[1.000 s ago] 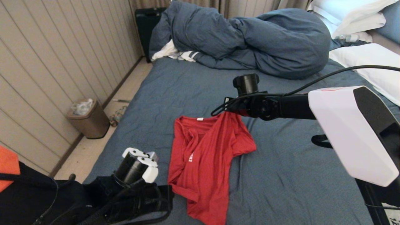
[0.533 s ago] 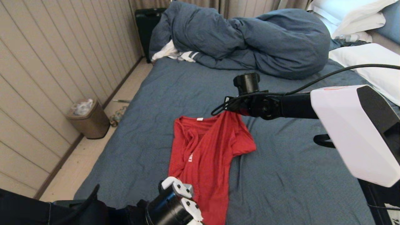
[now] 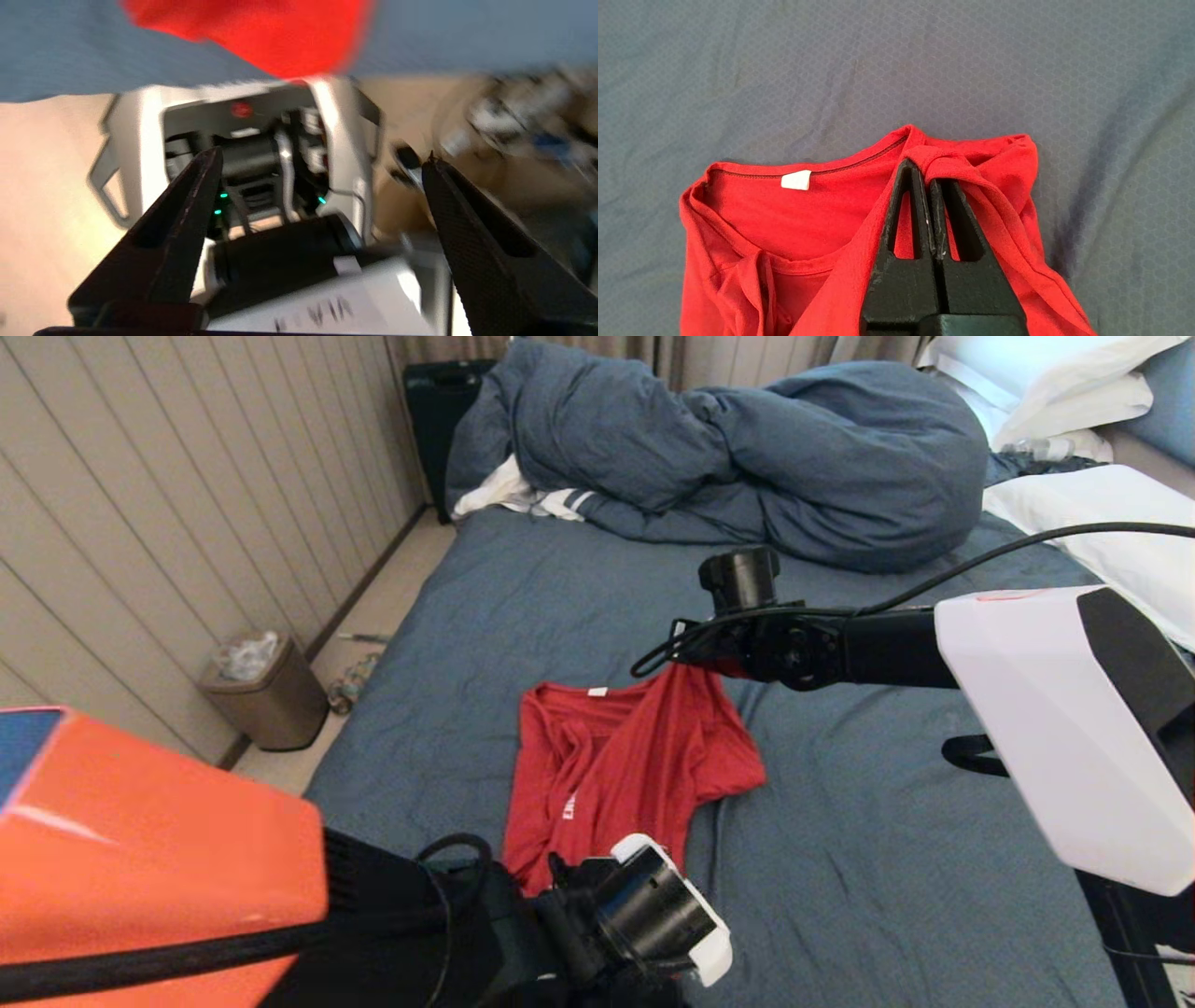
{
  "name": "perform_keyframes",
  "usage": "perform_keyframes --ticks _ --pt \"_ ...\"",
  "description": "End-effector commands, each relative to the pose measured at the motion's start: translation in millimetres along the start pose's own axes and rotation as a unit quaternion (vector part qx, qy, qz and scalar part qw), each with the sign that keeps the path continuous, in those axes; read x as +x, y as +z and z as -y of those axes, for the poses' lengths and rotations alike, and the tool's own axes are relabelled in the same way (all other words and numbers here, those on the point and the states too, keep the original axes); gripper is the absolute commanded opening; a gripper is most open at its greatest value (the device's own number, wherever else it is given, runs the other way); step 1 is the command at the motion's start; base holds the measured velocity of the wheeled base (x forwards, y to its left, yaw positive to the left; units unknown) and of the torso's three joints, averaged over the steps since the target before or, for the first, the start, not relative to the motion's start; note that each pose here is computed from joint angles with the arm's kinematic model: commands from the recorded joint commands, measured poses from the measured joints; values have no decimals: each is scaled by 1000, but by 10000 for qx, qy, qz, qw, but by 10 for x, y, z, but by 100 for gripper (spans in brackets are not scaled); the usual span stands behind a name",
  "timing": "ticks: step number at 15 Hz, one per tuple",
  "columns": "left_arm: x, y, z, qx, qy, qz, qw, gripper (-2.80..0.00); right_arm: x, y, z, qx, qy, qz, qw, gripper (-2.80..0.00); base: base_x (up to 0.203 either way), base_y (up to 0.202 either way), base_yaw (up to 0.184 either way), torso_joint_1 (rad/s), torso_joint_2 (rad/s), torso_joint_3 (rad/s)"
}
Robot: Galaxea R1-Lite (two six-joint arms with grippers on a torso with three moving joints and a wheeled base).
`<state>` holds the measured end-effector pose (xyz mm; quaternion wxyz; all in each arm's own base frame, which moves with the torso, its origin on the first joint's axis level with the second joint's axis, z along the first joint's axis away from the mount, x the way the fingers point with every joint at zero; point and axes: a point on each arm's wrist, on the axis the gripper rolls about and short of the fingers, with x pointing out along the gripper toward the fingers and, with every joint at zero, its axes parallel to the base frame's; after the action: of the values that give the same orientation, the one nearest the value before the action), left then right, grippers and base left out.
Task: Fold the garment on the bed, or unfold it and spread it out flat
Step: Fold the red T-shirt
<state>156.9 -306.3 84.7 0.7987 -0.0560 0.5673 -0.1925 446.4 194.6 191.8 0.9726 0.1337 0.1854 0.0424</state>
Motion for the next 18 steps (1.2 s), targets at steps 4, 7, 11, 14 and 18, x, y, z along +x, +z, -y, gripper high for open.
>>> perform_keyframes --ticks 4,7,11,14,18 --pt "495 224 -213 -620 925 -18 9938 0 -38 44 -8 36 24 57 10000 -280 0 0 0 0 0 0" --pt "582 323 -228 -883 967 73 9914 0 -42 46 -8 36 24 57 10000 -280 0 0 0 0 0 0" --pt "721 416 -195 -912 1170 415 9881 0 -46 48 -7 43 24 57 10000 -280 0 0 0 0 0 0" --pt "771 457 -155 -901 1161 468 9880 0 -57 58 -9 53 27 64 10000 -280 0 0 0 0 0 0" --pt "790 559 -54 -866 1023 581 9893 -280 -57 59 -9 55 30 71 10000 -280 0 0 0 0 0 0"
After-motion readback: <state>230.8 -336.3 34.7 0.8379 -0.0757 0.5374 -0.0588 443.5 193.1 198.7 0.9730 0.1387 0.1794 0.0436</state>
